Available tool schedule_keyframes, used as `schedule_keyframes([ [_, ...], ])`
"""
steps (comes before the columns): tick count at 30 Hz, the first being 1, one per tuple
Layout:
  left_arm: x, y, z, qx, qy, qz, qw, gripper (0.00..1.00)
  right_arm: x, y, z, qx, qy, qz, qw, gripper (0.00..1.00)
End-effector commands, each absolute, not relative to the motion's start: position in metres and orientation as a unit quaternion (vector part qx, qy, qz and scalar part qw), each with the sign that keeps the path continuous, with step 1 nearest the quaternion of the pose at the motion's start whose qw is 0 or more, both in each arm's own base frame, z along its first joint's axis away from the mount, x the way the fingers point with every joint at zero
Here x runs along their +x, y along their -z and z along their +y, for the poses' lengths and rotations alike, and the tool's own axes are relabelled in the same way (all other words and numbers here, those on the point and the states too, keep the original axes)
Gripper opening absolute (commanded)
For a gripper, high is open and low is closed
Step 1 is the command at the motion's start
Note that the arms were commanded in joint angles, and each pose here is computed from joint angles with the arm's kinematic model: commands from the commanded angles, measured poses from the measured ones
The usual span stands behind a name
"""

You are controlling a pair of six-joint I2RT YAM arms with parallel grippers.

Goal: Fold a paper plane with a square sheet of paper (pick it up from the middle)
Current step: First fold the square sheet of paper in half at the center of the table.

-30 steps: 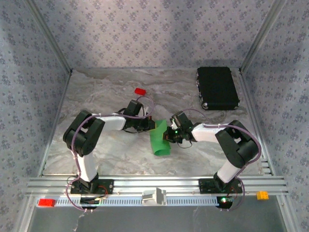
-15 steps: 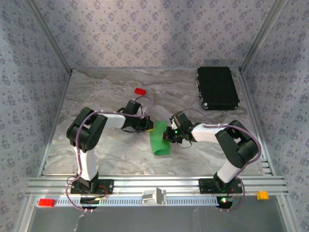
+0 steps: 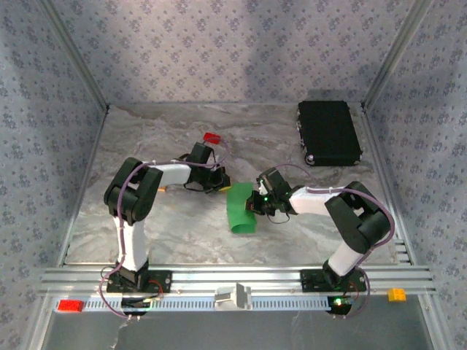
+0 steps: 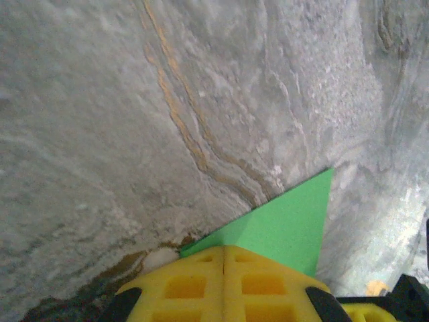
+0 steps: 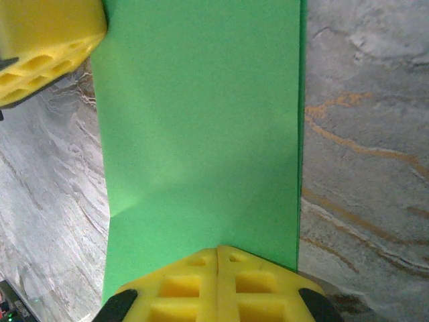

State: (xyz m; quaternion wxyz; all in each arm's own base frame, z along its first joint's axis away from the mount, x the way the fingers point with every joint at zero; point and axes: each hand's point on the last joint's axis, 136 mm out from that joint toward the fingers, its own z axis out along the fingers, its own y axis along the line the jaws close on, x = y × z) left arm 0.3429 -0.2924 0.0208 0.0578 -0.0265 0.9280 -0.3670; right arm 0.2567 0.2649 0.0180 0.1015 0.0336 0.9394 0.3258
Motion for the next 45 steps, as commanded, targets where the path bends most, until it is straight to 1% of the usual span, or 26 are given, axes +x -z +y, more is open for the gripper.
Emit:
schedule_keyframes([
  [1, 0.362, 0.000, -0.265, -0.068, 0.299, 0.949, 0.075, 0.00, 0.221, 0.027, 0.226, 0.066, -0.230, 0.970, 0.038, 0.03],
  [7, 0.367, -0.003, -0.266, -0.073, 0.289, 0.952, 0.066, 0.00, 0.220, 0.027, 0.227, 0.064, -0.231, 0.970, 0.038, 0.03],
  [13, 0.369, -0.017, -0.265, -0.071, 0.284, 0.953, 0.072, 0.01, 0.221, 0.026, 0.227, 0.066, -0.231, 0.970, 0.039, 0.03],
  [20, 0.363, -0.056, -0.274, -0.048, 0.312, 0.944, 0.093, 0.05, 0.222, 0.025, 0.229, 0.065, -0.229, 0.970, 0.041, 0.03],
  [23, 0.351, -0.070, -0.278, -0.034, 0.323, 0.940, 0.101, 0.06, 0.222, 0.024, 0.229, 0.064, -0.229, 0.970, 0.041, 0.03],
  [28, 0.317, -0.083, -0.292, -0.010, 0.354, 0.931, 0.092, 0.07, 0.222, 0.024, 0.229, 0.064, -0.228, 0.971, 0.043, 0.03],
  [33, 0.273, -0.079, -0.308, 0.008, 0.392, 0.918, 0.057, 0.06, 0.222, 0.024, 0.228, 0.065, -0.227, 0.971, 0.044, 0.03],
  [36, 0.255, -0.071, -0.310, 0.010, 0.397, 0.917, 0.042, 0.07, 0.223, 0.024, 0.228, 0.065, -0.227, 0.971, 0.045, 0.03],
  [45, 0.240, -0.051, -0.310, 0.004, 0.409, 0.912, 0.021, 0.07, 0.221, 0.025, 0.228, 0.066, -0.225, 0.971, 0.043, 0.03],
])
